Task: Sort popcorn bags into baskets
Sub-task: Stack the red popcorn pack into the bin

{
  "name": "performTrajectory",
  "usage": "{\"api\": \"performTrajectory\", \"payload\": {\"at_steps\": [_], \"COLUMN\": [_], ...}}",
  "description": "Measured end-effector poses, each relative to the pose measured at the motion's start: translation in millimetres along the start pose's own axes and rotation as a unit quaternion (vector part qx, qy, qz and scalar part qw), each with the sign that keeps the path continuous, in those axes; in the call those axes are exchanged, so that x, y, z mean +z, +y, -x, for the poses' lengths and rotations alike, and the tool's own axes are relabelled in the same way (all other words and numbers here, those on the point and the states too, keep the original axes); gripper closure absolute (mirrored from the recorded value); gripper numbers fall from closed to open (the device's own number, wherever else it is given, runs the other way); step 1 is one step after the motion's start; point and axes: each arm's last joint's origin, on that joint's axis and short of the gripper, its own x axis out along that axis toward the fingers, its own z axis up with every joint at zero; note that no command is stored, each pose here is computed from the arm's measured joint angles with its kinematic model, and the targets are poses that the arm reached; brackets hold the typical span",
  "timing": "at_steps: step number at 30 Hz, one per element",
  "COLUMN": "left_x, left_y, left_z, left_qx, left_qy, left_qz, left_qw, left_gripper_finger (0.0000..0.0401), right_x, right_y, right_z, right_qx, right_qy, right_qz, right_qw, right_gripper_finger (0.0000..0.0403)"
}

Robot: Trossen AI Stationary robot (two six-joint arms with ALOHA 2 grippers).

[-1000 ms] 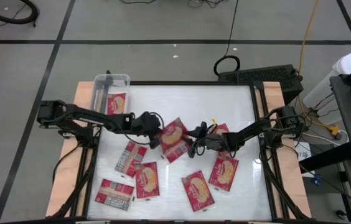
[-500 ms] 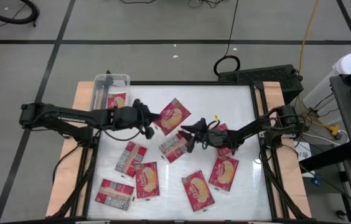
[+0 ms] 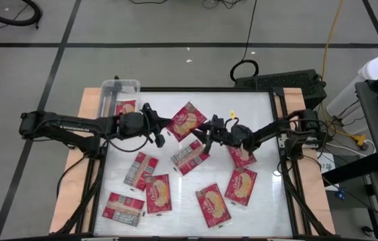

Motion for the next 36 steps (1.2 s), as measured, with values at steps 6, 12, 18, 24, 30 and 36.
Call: {"api": "performTrajectory", "payload": {"at_steps": [6, 12, 18, 24, 30, 36], "left_x": [1, 3, 1, 6, 15, 17], "left_y": [0, 0, 0, 9, 19, 25], "left_z": [0, 0, 0, 24, 49, 52], "left_qx": [0.0, 0.001, -0.006, -0.034, -0.03, -0.042], "left_qy": [-0.005, -0.013, -0.003, 0.006, -0.021, -0.027], "left_qz": [0.001, 0.002, -0.002, 0.013, 0.046, 0.05], "left_qw": [1.0, 1.0, 1.0, 0.999, 0.998, 0.998], "left_gripper_finger": [0.04, 0.04, 0.0385, 0.0312, 0.0225, 0.0168], "right_x": [13, 19, 18, 13, 12, 13], "right_y": [-7, -8, -8, -9, -13, -21], "right_z": [-11, -21, -21, -21, -22, -22], "right_qx": [0.016, 0.025, 0.024, 0.021, 0.045, 0.106], "right_qy": [-0.022, -0.021, -0.014, 0.009, 0.027, 0.06], "right_qz": [0.03, 0.027, 0.044, 0.058, 0.055, 0.022], "right_qw": [0.999, 0.999, 0.999, 0.998, 0.997, 0.992], "right_gripper_finger": [0.0274, 0.0323, 0.039, 0.0368, 0.0384, 0.0378]}}
